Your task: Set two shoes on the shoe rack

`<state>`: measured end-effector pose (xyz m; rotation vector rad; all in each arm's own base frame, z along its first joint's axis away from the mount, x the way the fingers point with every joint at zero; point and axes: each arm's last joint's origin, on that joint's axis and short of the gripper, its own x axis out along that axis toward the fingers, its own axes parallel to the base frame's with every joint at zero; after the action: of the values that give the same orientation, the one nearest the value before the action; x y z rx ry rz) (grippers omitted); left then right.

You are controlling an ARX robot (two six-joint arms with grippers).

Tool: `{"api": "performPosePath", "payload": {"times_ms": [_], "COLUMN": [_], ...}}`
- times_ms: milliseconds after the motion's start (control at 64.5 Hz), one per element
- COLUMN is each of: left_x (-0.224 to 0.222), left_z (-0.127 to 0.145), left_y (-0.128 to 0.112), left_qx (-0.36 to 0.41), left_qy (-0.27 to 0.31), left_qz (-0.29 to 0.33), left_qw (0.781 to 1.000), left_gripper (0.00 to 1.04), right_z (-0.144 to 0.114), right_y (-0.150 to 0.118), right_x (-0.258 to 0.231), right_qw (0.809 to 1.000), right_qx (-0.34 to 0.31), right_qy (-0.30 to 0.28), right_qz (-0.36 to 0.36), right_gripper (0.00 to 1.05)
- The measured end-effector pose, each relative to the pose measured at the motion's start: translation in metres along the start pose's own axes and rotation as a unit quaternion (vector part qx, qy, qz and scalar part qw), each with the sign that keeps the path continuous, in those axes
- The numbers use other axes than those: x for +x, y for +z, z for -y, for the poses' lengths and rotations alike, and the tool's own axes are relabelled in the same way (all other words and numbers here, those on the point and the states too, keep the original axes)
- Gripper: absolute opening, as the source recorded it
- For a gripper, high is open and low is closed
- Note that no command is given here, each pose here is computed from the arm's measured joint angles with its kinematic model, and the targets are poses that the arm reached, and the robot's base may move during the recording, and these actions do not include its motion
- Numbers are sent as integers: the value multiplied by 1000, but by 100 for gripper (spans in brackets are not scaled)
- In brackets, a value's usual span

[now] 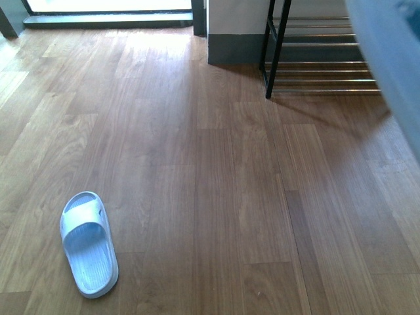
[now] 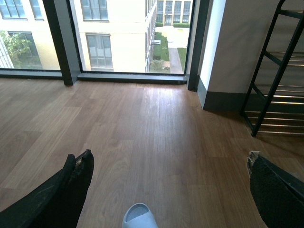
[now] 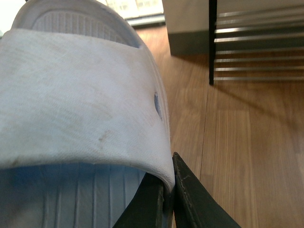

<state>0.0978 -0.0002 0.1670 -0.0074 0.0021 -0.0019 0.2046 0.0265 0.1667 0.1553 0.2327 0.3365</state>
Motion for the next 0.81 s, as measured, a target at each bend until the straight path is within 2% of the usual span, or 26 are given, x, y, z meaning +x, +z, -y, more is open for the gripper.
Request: {"api": "performPosePath", "payload": {"times_ms": [806], "left_x": [0], "left_z": [0], "left_y": [0], "left_qx": [0], "left_qy": [0], "left_qz": [0], "left_qw": [1000], "left_gripper": [95], "right_z": [0], "right_y": [1], "right_x": [-1], "right_qw": [1000], "right_qx": [-1], "right_qy": [3], "right_qz": [3], "right_gripper": [2]}}
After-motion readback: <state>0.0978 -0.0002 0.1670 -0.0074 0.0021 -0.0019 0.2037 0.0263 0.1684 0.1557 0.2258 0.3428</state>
